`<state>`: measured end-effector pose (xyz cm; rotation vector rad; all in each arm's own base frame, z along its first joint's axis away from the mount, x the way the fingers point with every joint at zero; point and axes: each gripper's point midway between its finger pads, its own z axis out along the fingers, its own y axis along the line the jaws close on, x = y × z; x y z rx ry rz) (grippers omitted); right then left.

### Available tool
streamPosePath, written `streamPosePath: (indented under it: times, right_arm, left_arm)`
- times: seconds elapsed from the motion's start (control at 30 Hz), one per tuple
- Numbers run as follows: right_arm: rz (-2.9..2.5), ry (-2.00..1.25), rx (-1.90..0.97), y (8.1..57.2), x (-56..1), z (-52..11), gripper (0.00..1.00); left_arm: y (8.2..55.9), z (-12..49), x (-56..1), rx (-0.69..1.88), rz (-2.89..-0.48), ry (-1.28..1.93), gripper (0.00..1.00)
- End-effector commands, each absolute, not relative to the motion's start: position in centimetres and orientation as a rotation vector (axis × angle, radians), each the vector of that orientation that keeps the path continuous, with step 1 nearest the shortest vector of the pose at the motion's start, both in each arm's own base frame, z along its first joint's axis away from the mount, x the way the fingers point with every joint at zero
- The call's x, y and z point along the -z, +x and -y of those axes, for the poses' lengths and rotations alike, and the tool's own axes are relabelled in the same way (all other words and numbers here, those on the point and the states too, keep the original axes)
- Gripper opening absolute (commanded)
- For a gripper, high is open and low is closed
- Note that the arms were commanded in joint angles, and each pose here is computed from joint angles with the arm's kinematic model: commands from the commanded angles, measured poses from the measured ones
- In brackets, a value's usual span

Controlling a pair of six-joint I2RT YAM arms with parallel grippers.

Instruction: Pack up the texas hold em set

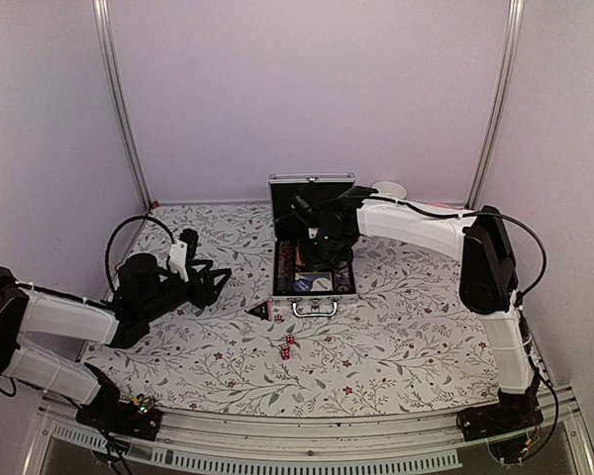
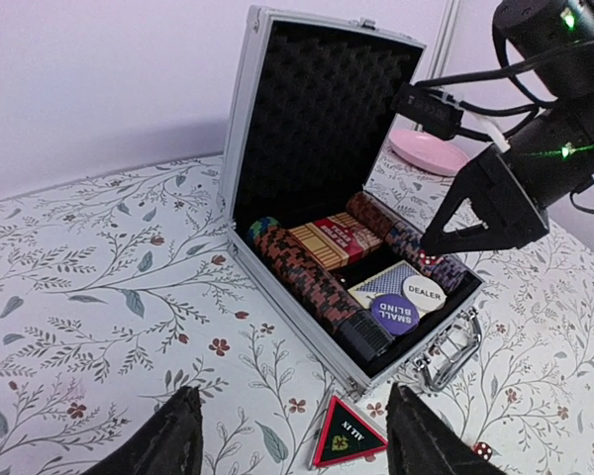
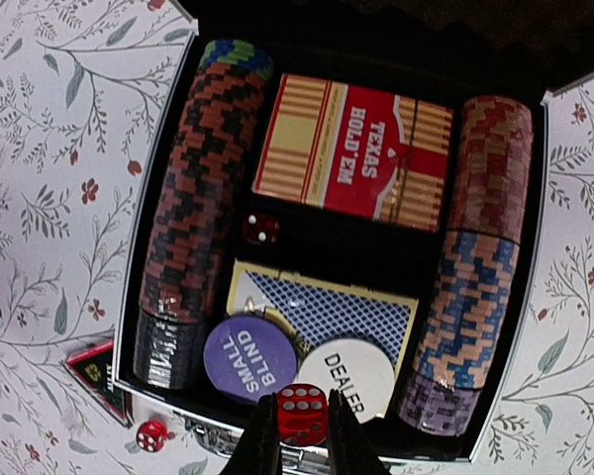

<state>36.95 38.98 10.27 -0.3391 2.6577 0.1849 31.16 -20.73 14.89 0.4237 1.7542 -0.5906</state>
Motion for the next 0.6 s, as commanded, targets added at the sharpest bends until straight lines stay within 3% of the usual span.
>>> streamPosePath:
  times: [0.0, 0.57]
  right_arm:
    - [-2.592, -0.362, -0.183, 39.7, -9.6, -40.1, 0.14]
    - [-2.58, -0.319, -0.187, 43.1, -5.3, -40.9, 0.15]
  left_arm:
    - [31.7, 19.6, -16.0, 0.557, -1.724, 0.379, 0.64]
    - [31.6, 19.3, -16.2, 0.548, -1.723, 0.375, 0.64]
